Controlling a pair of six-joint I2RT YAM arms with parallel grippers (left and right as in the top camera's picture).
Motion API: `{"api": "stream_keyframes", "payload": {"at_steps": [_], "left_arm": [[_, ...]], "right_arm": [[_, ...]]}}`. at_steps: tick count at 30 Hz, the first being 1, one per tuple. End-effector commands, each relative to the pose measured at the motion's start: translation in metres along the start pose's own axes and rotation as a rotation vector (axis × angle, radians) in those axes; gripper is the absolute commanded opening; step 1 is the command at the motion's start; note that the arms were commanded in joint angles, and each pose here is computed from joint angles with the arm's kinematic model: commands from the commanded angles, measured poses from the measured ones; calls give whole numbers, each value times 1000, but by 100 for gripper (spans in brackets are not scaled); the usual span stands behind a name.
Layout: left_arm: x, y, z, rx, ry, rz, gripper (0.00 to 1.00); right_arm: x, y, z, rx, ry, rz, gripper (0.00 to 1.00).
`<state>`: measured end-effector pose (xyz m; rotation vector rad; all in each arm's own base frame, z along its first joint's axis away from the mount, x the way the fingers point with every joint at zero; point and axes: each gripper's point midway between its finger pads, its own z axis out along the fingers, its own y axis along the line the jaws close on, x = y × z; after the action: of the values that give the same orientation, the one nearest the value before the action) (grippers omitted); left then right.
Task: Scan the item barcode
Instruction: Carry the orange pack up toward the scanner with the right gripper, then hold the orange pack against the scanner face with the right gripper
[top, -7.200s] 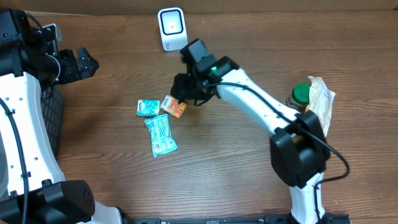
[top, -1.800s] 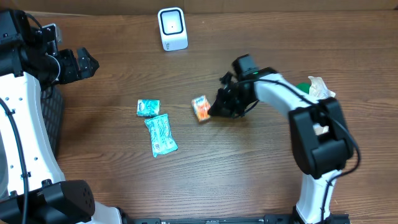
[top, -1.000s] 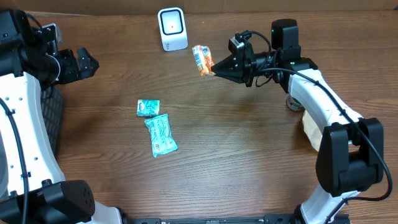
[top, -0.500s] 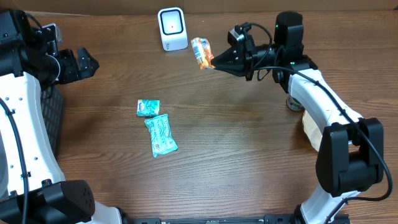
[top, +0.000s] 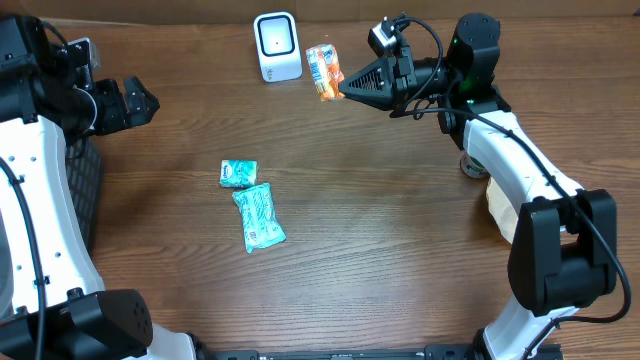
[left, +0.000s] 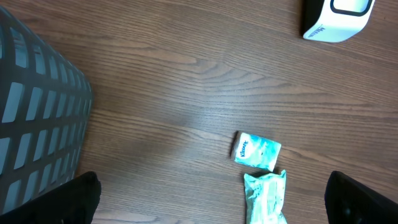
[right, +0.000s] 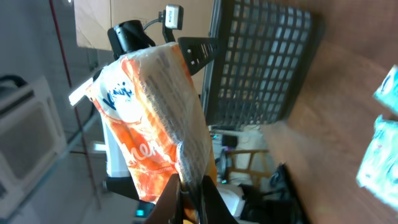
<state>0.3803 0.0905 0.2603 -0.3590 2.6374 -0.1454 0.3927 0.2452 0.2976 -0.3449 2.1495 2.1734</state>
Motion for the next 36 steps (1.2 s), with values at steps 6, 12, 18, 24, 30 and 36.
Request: {"api": "stream_keyframes", "payload": {"at_steps": [6, 12, 18, 24, 30, 36], "left_arm": [[-1, -2, 1, 9, 1, 17, 100], [-1, -2, 1, 9, 1, 17, 99], [-1, -2, 1, 9, 1, 17, 100], [-1, -2, 1, 9, 1, 17, 99], [-1, -2, 1, 9, 1, 17, 99], [-1, -2, 1, 9, 1, 17, 100]], "right_arm": [[-4, -56, -2, 159, -122, -63, 4], [10, -136, -26, 530, -225, 106, 4], [13, -157, -41, 749, -251, 121, 4], [-24, -120, -55, 1066, -326, -56, 4], [-79, -39, -43, 1304, -483, -405, 4], [-122, 0, -12, 1533, -616, -786, 4]]}}
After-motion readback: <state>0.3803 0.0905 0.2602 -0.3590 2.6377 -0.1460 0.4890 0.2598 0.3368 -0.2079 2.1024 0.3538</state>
